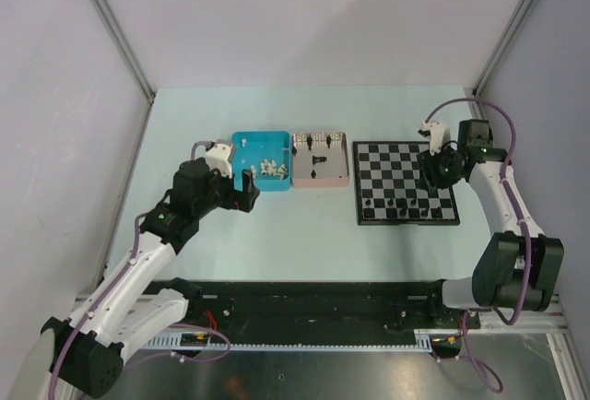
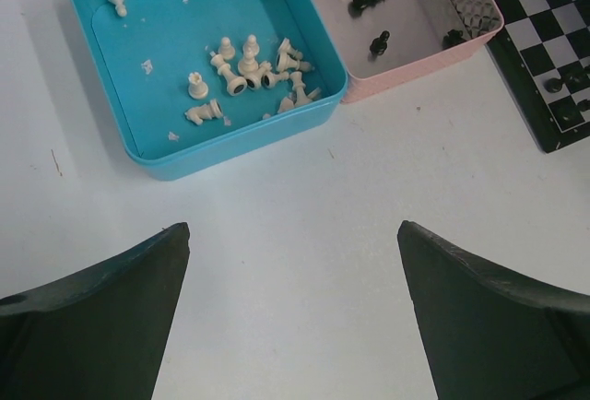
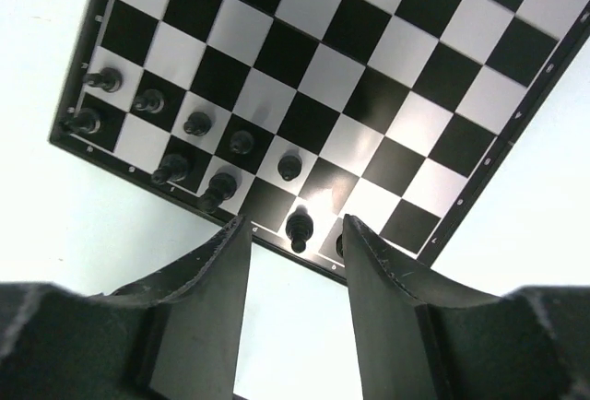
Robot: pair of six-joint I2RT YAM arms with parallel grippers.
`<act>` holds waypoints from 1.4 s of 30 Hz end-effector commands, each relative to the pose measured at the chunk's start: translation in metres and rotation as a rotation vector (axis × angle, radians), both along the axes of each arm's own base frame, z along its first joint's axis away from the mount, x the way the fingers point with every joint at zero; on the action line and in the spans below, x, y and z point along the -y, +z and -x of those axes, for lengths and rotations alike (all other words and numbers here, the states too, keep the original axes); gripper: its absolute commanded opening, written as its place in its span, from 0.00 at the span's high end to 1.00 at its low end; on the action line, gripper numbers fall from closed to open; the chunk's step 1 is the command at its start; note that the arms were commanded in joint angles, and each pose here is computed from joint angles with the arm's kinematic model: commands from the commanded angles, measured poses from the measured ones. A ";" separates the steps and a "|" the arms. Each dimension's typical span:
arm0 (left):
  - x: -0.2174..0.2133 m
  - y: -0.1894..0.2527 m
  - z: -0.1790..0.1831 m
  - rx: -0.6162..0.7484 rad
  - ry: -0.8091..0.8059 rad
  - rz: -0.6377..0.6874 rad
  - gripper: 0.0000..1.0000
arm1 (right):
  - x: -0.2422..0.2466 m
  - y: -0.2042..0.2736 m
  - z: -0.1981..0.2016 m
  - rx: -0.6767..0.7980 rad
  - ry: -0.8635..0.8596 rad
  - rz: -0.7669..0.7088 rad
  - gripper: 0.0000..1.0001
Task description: Set up the chess pieces on the board
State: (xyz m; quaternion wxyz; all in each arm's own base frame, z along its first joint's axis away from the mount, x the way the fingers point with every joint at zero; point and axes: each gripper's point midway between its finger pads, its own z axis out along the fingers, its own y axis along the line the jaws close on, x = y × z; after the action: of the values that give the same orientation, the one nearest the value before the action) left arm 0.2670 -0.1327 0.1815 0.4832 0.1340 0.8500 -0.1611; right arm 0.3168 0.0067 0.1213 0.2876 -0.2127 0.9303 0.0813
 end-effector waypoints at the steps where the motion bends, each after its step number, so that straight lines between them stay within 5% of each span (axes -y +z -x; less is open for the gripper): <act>1: -0.002 0.035 -0.004 0.104 -0.002 0.018 0.00 | -0.014 0.047 -0.002 0.122 0.122 -0.068 0.50; 21: -0.022 0.050 -0.002 0.216 0.074 0.006 0.00 | -0.047 0.088 0.006 0.208 0.217 -0.338 0.46; 42: -0.031 0.071 0.006 0.321 0.104 0.039 0.00 | -0.063 0.118 0.011 0.277 0.264 -0.446 0.40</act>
State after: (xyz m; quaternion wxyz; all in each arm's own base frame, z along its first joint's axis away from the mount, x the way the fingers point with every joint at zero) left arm 0.2566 -0.1048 0.2453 0.6064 0.1016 0.7766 -0.1372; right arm 0.3011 0.0622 0.2089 0.4016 -0.2555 0.8340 0.2789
